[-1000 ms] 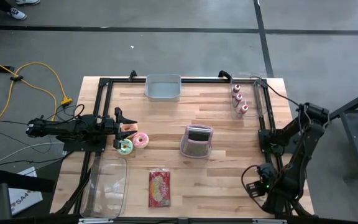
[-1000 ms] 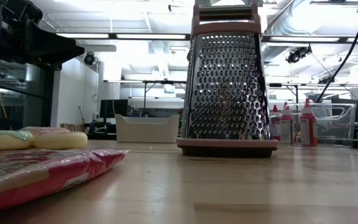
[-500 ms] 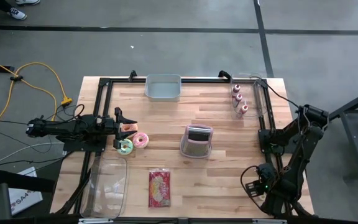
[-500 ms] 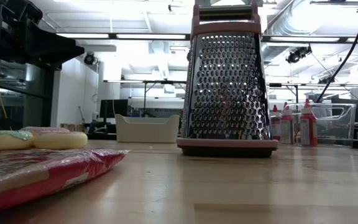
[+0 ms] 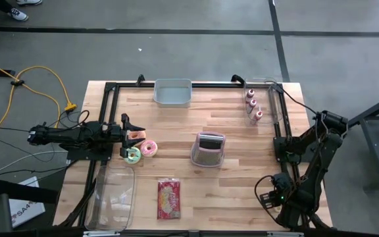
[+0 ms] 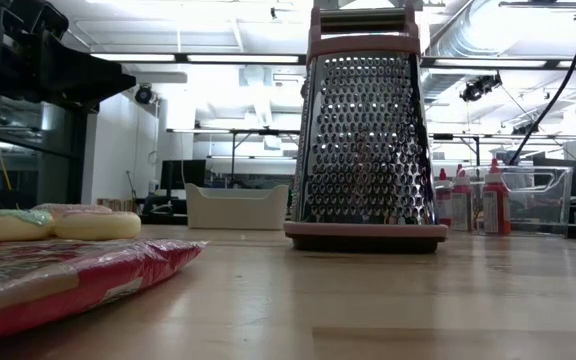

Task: Pick & Place Food Item
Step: Put the violet food coloring into the right transparent bin

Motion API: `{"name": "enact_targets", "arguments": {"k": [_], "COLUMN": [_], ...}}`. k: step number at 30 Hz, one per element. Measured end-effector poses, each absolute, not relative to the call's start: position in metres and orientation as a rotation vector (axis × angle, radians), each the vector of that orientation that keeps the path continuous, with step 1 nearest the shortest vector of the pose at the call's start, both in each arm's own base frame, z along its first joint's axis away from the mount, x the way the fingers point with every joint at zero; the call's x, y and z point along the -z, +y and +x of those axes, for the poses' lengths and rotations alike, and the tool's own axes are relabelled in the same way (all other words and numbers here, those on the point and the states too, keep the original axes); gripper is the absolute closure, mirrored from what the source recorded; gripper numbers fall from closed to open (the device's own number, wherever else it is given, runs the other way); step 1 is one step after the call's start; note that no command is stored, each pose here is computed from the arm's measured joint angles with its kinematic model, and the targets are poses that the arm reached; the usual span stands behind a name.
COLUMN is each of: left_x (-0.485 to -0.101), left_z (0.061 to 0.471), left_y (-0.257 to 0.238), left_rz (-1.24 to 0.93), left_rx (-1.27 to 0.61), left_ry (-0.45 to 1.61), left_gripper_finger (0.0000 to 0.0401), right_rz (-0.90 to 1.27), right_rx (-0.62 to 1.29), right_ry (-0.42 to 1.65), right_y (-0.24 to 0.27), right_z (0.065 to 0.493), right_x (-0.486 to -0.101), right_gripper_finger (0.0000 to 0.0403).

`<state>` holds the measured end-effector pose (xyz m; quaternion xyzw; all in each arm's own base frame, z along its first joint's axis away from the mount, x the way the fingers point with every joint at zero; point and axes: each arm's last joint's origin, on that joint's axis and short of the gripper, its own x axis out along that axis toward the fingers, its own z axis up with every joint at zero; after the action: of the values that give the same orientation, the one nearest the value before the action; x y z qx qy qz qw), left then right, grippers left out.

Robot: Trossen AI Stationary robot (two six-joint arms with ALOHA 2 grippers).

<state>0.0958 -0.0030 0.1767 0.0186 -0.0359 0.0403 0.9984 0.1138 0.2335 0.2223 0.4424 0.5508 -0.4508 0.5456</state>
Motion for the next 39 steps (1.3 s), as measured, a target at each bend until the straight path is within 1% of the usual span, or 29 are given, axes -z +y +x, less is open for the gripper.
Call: {"name": "enact_targets", "arguments": {"k": [6,13,26,31,39], "left_x": [-0.177,-0.177,-0.177,-0.177,-0.177], "left_z": [0.096,0.096,0.096,0.096,0.096], "left_y": [-0.003,-0.003,-0.003,-0.003,-0.003], "left_rz": [0.037,0.037,0.037,0.037,0.037], "left_rx": [-0.08,-0.08,-0.08,-0.081,-0.08], "left_ry": [-0.071,-0.072,-0.071,-0.071,-0.072], "left_gripper_finger": [0.0213,0.0213,0.0213,0.0213,0.0213], "right_rz": [1.05,1.05,1.052,1.049,1.028], "right_rx": [1.068,1.068,1.07,1.054,1.016], "right_ry": [1.307,1.307,1.3,1.3,1.298], "right_y": [0.234,0.234,0.231,0.215,0.174], "right_z": [0.114,0.114,0.114,0.116,0.113], "right_x": [-0.222,-0.222,-0.225,-0.239,-0.27], "right_gripper_finger": [0.0277,0.0297,0.0296,0.0296,0.0296]}}
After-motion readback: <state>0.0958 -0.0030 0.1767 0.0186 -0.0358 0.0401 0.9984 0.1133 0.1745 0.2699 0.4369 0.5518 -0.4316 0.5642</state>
